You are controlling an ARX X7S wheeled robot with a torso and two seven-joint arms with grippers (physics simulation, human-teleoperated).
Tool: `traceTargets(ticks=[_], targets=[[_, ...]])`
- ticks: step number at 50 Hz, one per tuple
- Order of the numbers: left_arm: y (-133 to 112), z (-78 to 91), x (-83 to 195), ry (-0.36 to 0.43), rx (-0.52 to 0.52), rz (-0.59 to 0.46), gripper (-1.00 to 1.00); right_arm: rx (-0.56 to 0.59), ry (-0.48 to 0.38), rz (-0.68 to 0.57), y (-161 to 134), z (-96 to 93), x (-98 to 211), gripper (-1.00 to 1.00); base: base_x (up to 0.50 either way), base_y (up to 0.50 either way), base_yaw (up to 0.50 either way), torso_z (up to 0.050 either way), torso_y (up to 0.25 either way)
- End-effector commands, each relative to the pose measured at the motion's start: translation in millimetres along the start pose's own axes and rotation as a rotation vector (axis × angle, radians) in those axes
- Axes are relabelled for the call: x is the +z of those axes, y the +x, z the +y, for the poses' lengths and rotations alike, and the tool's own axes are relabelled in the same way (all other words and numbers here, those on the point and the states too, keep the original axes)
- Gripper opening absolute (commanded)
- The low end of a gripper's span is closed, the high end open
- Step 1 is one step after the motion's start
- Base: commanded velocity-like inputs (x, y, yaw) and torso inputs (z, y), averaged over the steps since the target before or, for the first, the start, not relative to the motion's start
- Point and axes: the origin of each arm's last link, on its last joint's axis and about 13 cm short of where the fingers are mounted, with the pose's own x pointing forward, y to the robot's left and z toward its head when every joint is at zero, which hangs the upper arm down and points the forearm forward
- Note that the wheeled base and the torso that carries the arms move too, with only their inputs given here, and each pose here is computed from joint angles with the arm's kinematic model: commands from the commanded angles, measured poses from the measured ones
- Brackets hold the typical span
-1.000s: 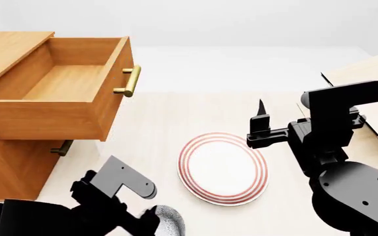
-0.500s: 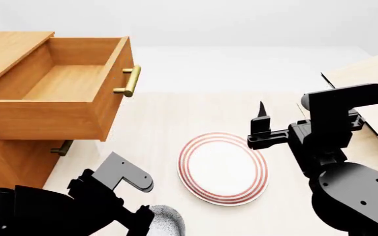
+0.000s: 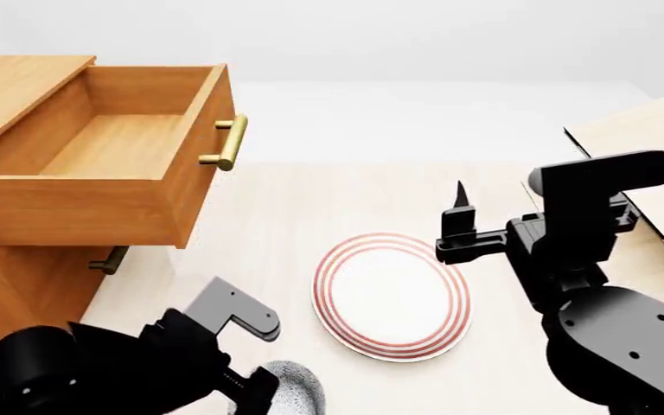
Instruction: Open the top drawer of the cabinet and put the bowl in it.
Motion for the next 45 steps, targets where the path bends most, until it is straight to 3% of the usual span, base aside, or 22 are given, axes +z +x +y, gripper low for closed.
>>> traceTargets(ticks=[1, 45], targets=[[10, -2.9, -5, 0.002, -0.018, 0.031, 1.0, 0.0, 0.0, 0.005, 1, 0.4, -2, 1.0, 0.0, 0.0, 0.0, 0.0, 0.0], [39, -8.5, -25, -0.02, -0.063, 0.091, 1.0, 0.0, 0.003, 0.02, 4, 0.8, -7, 1.0, 0.0, 0.0, 0.0, 0.0, 0.0]])
